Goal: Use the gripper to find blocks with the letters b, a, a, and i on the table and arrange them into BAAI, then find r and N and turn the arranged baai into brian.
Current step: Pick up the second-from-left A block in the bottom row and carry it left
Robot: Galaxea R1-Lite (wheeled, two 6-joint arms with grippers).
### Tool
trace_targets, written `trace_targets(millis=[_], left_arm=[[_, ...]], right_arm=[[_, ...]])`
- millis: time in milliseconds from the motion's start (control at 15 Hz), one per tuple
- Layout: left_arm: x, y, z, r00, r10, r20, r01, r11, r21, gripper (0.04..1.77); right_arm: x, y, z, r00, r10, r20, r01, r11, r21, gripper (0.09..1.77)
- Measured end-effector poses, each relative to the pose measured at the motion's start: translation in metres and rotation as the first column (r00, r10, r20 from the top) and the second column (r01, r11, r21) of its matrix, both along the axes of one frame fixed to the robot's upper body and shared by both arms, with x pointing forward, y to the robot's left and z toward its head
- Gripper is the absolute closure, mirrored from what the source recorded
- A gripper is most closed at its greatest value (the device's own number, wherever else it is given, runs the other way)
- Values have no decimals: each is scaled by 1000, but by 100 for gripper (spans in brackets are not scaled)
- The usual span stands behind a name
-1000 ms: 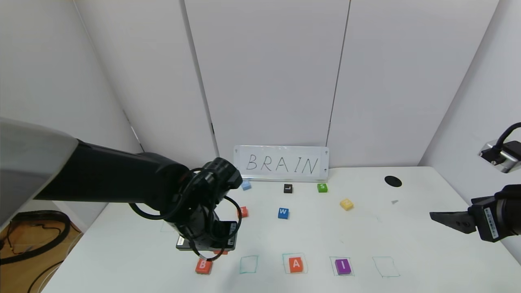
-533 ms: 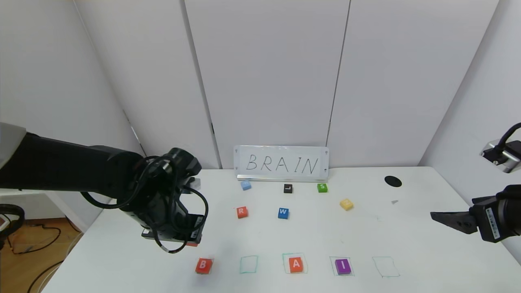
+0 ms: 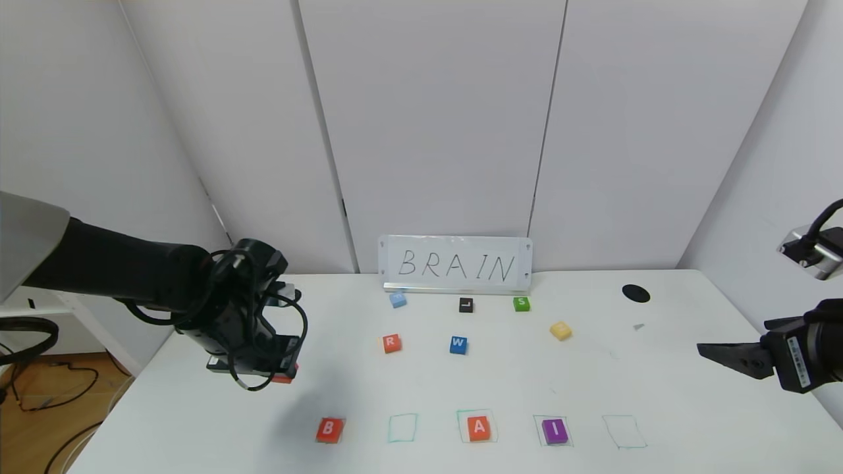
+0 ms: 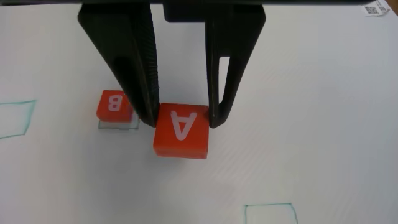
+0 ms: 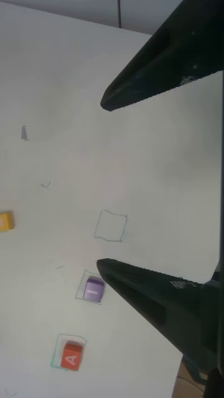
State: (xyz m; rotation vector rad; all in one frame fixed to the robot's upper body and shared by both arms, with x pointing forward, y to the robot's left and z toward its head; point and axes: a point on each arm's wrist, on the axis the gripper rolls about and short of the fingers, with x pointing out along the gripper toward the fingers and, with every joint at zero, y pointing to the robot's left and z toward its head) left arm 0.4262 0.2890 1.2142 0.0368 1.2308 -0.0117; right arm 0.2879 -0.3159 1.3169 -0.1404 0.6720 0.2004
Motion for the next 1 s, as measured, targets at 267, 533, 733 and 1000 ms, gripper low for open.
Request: trace_targets(millis=[267, 533, 733, 1000], left_arm=[[16, 21, -3, 999, 43, 10, -44, 999, 6, 131], [33, 32, -8, 997, 71, 20, -71, 997, 8, 131], [45, 41, -17, 996, 92, 13, -92, 996, 10, 131], [54, 52, -34, 995, 104, -13, -103, 994, 17, 131]], right_arm=[[-1, 0, 0, 1000, 4, 0, -4, 1000, -3, 15], [-1, 0, -1, 1000, 5, -2, -5, 1000, -4, 15], [-1, 0, -1, 1000, 6, -3, -6, 1000, -4, 15], [1, 0, -2, 1000, 4, -8, -4, 1000, -6, 15]])
